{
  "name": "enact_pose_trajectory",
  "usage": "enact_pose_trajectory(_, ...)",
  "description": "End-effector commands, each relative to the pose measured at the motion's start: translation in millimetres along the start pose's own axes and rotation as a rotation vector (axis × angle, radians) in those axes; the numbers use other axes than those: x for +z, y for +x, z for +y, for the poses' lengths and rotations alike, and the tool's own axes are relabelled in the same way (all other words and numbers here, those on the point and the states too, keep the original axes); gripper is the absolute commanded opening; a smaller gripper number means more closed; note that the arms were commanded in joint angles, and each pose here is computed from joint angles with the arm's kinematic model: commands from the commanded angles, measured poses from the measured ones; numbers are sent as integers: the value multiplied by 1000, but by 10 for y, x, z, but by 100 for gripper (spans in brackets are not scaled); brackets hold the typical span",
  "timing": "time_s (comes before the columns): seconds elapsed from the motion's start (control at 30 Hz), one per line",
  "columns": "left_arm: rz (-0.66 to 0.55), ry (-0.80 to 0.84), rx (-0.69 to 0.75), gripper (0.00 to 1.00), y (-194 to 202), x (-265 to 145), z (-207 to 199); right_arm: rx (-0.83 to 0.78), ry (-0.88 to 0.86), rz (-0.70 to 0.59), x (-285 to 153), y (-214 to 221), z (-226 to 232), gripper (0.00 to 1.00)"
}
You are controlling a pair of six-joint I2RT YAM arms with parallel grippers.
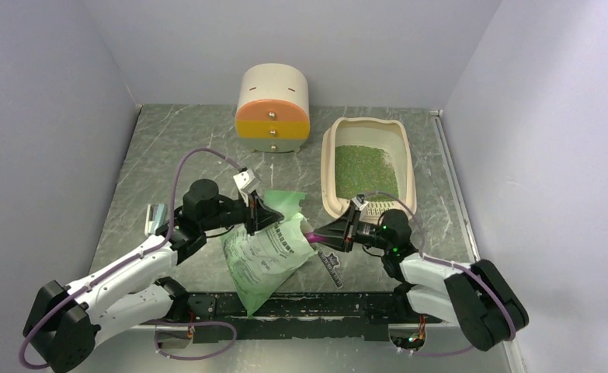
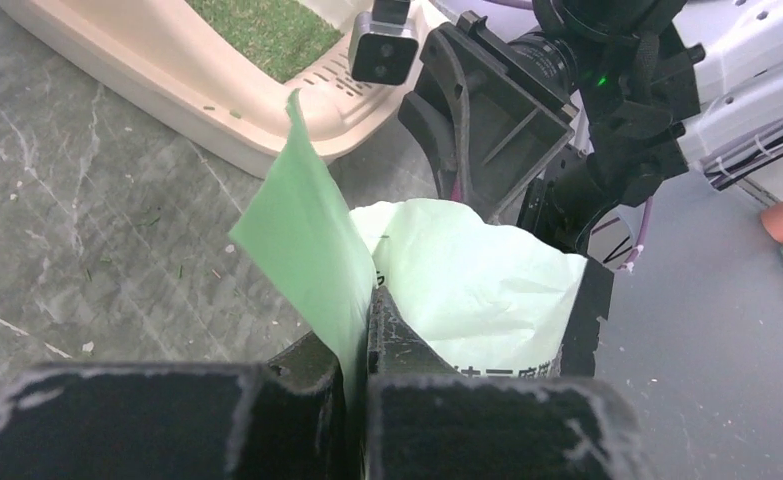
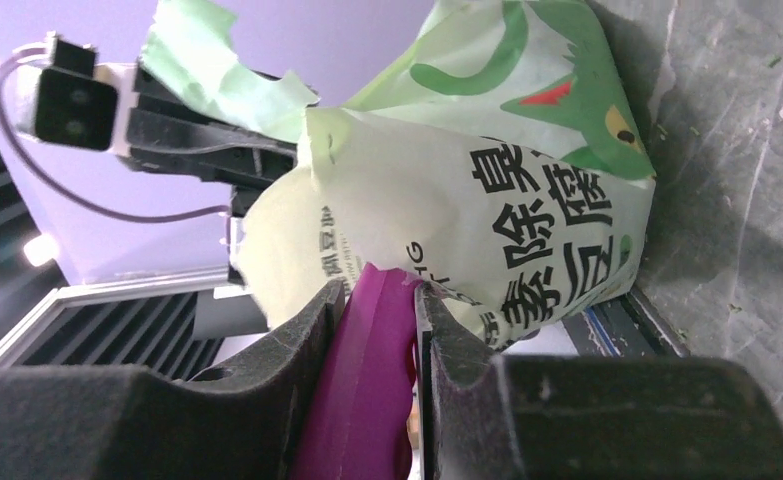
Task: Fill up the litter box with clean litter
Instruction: 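Scoop the cat litter from the cat litter bag.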
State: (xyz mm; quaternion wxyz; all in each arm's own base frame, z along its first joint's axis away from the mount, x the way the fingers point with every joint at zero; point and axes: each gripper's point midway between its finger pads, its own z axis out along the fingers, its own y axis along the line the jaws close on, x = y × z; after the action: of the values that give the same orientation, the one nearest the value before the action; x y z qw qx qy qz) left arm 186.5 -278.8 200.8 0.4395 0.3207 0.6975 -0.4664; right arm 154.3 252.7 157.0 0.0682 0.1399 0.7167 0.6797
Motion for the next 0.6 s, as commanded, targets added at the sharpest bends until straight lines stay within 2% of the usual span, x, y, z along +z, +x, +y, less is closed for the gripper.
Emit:
enact_pose_trajectory(0.0, -157, 65, 61, 5, -378, -83, -174, -120, -158, -18, -179, -39, 502, 0)
enact_pose_trajectory(0.33, -226, 93, 63, 5, -511, -202, -260, -108, -127, -48, -393, -119, 462, 0)
enact_pose_trajectory(0.57, -232, 94, 75, 5, -574, -232, -274, -106, -81, -89, -520, -219, 369, 0)
